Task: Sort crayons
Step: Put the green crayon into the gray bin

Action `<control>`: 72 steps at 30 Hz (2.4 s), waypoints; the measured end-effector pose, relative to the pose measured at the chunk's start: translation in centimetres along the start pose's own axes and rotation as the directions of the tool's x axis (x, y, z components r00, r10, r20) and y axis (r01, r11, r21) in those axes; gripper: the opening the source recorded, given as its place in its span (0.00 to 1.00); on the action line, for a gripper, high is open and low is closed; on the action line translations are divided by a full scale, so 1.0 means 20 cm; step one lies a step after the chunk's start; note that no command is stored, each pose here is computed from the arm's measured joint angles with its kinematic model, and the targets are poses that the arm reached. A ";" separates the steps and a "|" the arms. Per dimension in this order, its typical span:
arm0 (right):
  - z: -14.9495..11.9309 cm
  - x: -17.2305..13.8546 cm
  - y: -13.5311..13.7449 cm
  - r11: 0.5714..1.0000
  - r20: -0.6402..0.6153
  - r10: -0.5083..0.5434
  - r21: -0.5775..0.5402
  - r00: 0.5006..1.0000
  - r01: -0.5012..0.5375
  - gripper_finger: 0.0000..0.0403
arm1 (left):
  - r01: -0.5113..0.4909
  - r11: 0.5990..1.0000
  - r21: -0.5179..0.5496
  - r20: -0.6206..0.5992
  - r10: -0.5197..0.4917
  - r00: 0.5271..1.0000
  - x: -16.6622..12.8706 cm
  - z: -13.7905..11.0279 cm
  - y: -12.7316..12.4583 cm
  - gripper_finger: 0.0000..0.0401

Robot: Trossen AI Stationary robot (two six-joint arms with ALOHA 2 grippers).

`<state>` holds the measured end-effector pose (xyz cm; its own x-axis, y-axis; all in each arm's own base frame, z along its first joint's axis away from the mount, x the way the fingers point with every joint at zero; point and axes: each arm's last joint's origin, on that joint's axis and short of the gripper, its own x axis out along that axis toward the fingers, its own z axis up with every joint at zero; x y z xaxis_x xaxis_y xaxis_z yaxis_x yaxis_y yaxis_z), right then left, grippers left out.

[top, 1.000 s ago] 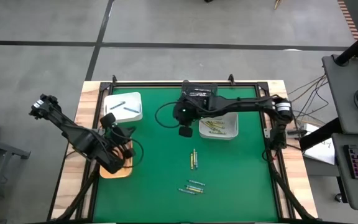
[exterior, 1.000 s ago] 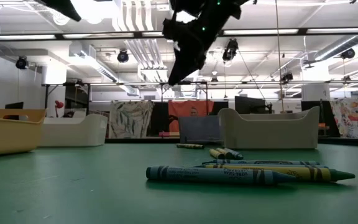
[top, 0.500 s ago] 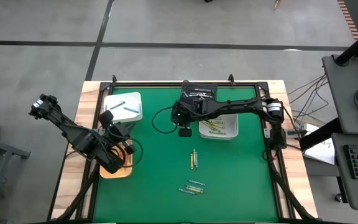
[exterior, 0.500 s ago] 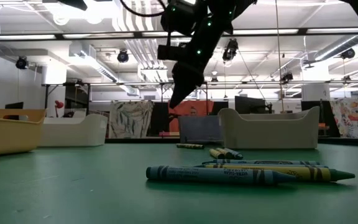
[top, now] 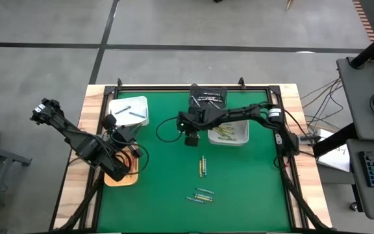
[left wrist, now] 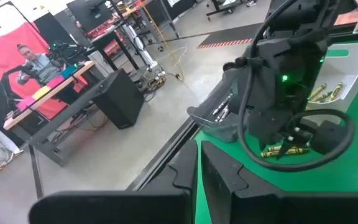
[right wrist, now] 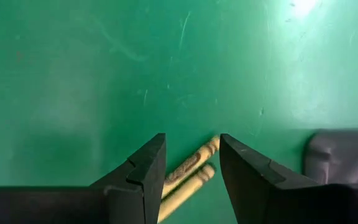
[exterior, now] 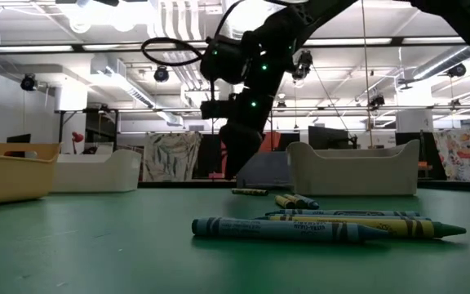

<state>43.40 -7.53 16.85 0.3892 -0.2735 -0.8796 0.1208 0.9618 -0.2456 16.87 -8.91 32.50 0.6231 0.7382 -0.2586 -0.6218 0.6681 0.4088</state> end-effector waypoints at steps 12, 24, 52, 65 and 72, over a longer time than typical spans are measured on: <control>-0.03 0.09 -0.07 0.990 -0.042 -0.004 0.139 0.999 0.010 0.33 | 0.000 1.000 0.004 -0.001 0.000 1.000 0.00 0.00 0.00 0.01; -0.05 0.12 -0.04 0.988 -0.061 0.052 0.147 0.997 -0.043 0.30 | 0.002 1.000 0.003 -0.002 -0.002 1.000 0.00 0.00 0.00 0.01; 0.00 0.07 0.13 0.939 0.021 0.314 0.144 0.949 -0.313 0.02 | 0.002 1.000 0.027 -0.002 -0.001 1.000 0.00 0.00 0.00 0.01; 0.05 -0.41 0.15 0.936 0.116 0.350 0.001 0.929 -0.353 0.02 | 0.008 1.000 -0.004 0.004 -0.008 1.000 0.00 0.01 -0.01 0.01; -0.10 -0.65 0.06 0.938 -0.048 0.344 -0.033 0.938 -0.346 0.02 | 0.008 1.000 -0.007 0.004 -0.008 1.000 0.00 0.01 -0.01 0.01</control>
<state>36.70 -2.73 27.26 0.3624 0.0750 -0.9290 -0.0515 0.9968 0.0604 17.07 -9.07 32.54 0.6302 0.7322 -0.2585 -0.6199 0.6749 0.4004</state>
